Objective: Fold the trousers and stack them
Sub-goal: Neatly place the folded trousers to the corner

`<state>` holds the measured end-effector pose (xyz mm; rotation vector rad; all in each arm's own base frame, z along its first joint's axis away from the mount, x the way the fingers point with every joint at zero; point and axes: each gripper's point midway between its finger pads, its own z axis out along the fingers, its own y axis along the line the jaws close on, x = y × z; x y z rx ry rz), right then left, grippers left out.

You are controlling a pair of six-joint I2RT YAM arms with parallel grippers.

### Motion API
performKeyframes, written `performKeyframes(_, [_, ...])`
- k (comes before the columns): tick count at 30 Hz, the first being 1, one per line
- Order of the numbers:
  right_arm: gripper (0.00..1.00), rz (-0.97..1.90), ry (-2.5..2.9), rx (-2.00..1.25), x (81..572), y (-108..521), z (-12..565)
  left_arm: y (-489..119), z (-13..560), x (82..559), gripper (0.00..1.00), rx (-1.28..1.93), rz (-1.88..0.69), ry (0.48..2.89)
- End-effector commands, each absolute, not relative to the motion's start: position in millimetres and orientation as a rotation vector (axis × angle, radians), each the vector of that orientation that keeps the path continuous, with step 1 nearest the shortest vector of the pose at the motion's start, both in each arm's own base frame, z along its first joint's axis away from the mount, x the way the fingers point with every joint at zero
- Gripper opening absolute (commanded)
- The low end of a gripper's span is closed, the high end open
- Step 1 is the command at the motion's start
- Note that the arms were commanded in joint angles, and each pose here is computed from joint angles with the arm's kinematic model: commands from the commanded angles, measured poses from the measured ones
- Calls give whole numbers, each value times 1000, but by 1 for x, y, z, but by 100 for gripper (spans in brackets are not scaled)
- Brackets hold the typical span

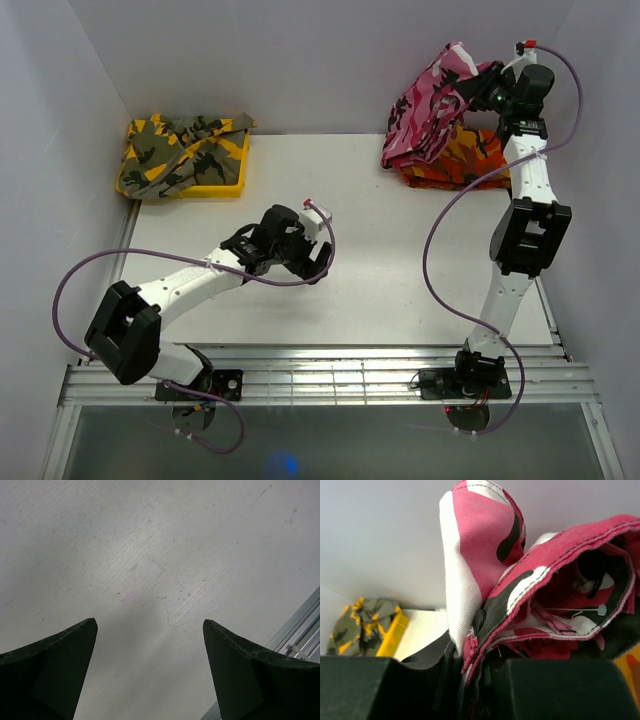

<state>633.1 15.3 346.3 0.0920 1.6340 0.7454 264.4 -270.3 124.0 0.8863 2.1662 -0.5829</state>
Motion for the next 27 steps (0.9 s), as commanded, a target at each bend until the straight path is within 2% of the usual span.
performKeyframes(1, [8, 637, 1565, -12, 625, 4, 365, -268, 123, 264, 98, 887, -582, 2181])
performKeyframes(10, [8, 327, 1770, -1, 643, -58, 275, -265, 120, 259, 98, 883, -583, 2206])
performKeyframes(27, [8, -86, 1920, -51, 655, -163, 200, -260, 107, 250, 98, 885, -589, 2252])
